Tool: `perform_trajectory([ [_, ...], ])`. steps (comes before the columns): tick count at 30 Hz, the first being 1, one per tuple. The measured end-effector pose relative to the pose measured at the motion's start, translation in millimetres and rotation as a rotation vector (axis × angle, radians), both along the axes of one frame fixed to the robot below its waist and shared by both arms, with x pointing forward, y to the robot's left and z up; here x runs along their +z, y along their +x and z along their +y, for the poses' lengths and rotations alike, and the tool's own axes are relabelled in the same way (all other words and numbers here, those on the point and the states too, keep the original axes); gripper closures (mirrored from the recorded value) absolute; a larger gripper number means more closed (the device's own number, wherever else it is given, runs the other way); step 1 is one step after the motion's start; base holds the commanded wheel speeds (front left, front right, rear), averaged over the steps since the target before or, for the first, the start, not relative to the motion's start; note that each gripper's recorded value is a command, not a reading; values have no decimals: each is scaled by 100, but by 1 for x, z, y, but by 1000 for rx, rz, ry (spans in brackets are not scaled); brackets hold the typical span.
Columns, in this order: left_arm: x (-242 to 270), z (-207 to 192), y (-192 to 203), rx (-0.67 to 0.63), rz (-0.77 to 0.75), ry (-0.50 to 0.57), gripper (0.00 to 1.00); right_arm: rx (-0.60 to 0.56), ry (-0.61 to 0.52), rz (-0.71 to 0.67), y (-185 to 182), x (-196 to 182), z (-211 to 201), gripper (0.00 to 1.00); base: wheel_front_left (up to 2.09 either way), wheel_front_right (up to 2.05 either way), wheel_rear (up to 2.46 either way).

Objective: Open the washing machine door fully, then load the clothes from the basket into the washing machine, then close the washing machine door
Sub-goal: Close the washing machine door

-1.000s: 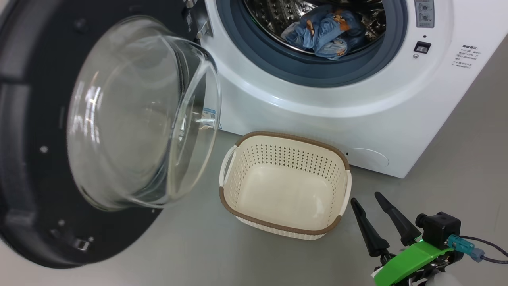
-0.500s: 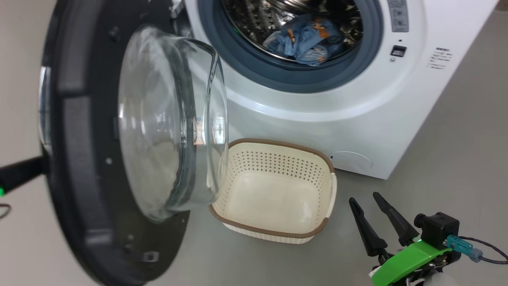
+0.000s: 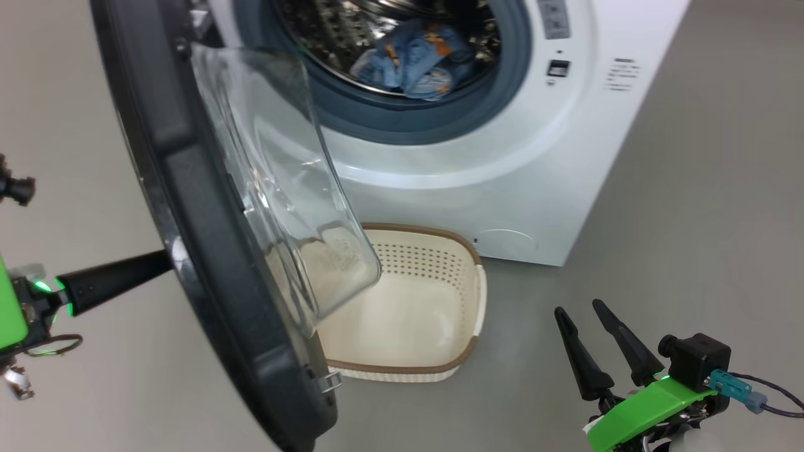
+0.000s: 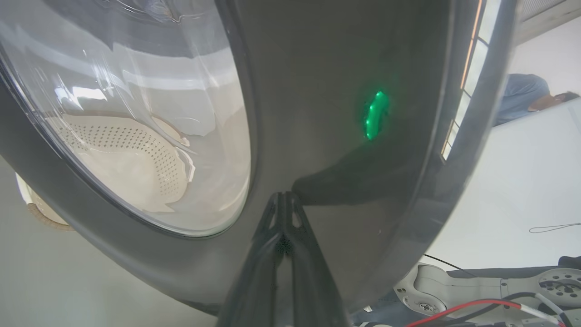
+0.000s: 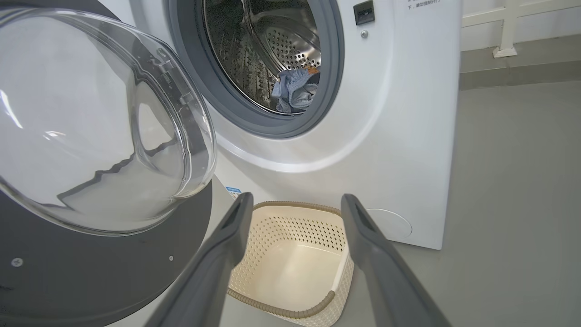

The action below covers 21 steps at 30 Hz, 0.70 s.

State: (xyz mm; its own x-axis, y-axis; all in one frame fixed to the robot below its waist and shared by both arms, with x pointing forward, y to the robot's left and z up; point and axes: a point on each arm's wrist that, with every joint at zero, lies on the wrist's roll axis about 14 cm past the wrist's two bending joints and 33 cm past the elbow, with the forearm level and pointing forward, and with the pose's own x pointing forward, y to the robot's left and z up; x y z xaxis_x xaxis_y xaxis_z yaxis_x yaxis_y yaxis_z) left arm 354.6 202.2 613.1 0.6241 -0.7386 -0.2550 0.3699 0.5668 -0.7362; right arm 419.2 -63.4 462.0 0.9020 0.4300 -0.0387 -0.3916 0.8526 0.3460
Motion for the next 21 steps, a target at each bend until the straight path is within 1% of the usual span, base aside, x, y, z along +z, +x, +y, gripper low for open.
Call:
perform_trajectory([
  [9,2,-36,27,-96,-23,-30,100,-100,5,6,-2,-1,-32,0,0,0,0],
  [18,9,-77,63,-165,-60,-93,100,-195,12,7,-2,0,-62,0,0,0,0],
  [21,8,-90,74,-182,-66,-99,100,-229,12,13,-4,-2,-73,0,0,0,0],
])
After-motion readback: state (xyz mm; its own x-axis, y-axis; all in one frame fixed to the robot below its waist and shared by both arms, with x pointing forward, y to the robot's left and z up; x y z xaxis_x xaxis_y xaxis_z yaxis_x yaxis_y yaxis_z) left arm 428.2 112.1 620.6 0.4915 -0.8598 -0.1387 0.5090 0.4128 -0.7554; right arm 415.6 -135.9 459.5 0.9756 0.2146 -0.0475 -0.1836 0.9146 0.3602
